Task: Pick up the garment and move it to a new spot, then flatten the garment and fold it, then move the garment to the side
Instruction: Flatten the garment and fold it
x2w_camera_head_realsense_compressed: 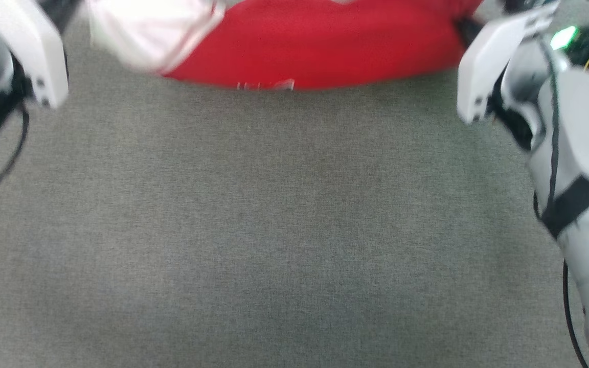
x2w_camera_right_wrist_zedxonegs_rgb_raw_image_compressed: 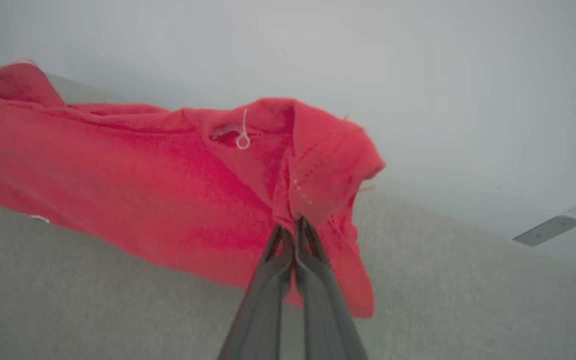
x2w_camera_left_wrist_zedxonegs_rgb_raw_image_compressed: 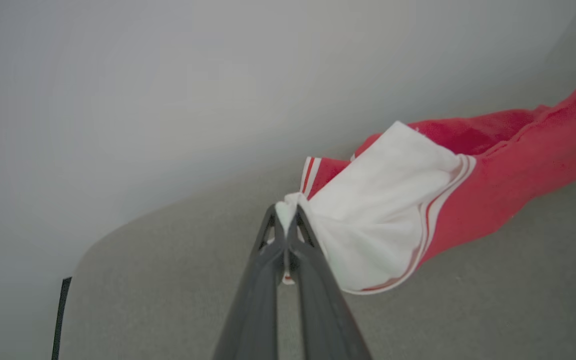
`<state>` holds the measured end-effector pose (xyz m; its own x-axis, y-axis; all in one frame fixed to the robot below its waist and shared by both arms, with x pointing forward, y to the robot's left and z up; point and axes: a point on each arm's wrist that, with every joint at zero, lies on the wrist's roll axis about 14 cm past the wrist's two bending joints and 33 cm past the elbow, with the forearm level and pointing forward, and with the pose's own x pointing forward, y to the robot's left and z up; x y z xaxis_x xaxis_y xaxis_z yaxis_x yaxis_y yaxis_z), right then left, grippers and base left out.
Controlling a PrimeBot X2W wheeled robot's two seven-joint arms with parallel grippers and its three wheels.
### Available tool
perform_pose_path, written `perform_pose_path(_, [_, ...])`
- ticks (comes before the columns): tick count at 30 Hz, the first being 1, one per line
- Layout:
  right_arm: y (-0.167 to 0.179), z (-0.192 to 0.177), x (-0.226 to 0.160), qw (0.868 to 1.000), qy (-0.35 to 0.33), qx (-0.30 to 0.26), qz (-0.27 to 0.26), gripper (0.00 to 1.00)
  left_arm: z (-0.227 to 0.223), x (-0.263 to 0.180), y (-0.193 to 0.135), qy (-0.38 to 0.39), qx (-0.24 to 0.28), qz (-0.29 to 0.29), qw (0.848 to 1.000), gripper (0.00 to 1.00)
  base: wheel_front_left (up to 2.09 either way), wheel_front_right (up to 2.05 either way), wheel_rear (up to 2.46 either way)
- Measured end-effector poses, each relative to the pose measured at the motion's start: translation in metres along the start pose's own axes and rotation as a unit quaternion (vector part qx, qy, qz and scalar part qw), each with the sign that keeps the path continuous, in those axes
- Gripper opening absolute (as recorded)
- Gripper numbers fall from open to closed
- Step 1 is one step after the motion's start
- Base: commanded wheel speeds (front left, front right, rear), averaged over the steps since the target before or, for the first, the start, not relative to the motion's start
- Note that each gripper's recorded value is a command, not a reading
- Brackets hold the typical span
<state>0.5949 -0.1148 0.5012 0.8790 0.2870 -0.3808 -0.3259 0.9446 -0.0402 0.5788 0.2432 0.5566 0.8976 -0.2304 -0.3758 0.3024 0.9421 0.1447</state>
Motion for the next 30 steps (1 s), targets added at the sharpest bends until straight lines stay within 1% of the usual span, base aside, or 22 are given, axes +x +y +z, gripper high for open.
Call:
perform_pose_path(2, [0.009, -0.022, -0.008, 0.999, 0.034, 0.019, 0.021, 0.0, -0.026, -0.009, -0.008, 0.037, -0.017, -0.017, 0.999, 0.0, 0.0, 0.0, 0.0])
perform_pose_path(3, [0.009, -0.022, -0.008, 0.999, 0.034, 0.019, 0.021, 0.0, -0.026, -0.009, -0.008, 0.037, -0.017, -0.017, 0.999, 0.0, 0.0, 0.0, 0.0])
perform_pose_path(4, [0.013, -0.043, -0.02, 0.997, 0.063, 0.025, 0.037, 0.0, -0.054, -0.02, -0.021, 0.079, -0.025, -0.037, 0.996, 0.0, 0.0, 0.0, 0.0])
perform_pose_path(7, [0.019, -0.069, -0.041, 0.993, 0.1, 0.036, 0.059, 0.0, -0.09, -0.039, -0.035, 0.135, -0.047, -0.048, 0.989, 0.0, 0.0, 0.0, 0.0])
perform_pose_path(9, [0.022, -0.088, -0.057, 0.989, 0.126, 0.038, 0.072, 0.0, -0.114, -0.055, -0.044, 0.175, -0.053, -0.051, 0.982, 0.0, 0.0, 0.0, 0.0])
perform_pose_path(10, [0.022, -0.097, -0.064, 0.987, 0.137, 0.039, 0.076, 0.0, -0.123, -0.063, -0.05, 0.189, -0.066, -0.053, 0.978, 0.0, 0.0, 0.0, 0.0])
perform_pose_path(16, [0.036, -0.143, -0.108, 0.973, 0.199, 0.057, 0.104, 0.0, -0.176, -0.117, -0.097, 0.288, -0.103, -0.083, 0.949, 0.0, 0.0, 0.0, 0.0])
perform_pose_path(18, [0.042, -0.157, -0.123, 0.966, 0.223, 0.062, 0.112, 0.0, -0.186, -0.133, -0.111, 0.307, -0.111, -0.091, 0.941, 0.0, 0.0, 0.0, 0.0])
perform_pose_path(21, [0.052, -0.177, -0.145, 0.955, 0.259, 0.072, 0.128, 0.0, -0.207, -0.157, -0.132, 0.347, -0.136, -0.103, 0.922, 0.0, 0.0, 0.0, 0.0])
perform_pose_path(25, [0.058, -0.192, -0.17, 0.943, 0.291, 0.081, 0.141, 0.0, -0.225, -0.184, -0.149, 0.389, -0.159, -0.108, 0.901, 0.0, 0.0, 0.0, 0.0])
perform_pose_path(30, [0.06, -0.208, -0.199, 0.926, 0.332, 0.087, 0.154, 0.0, -0.241, -0.212, -0.154, 0.44, -0.174, -0.095, 0.876, 0.0, 0.0, 0.0, 0.0])
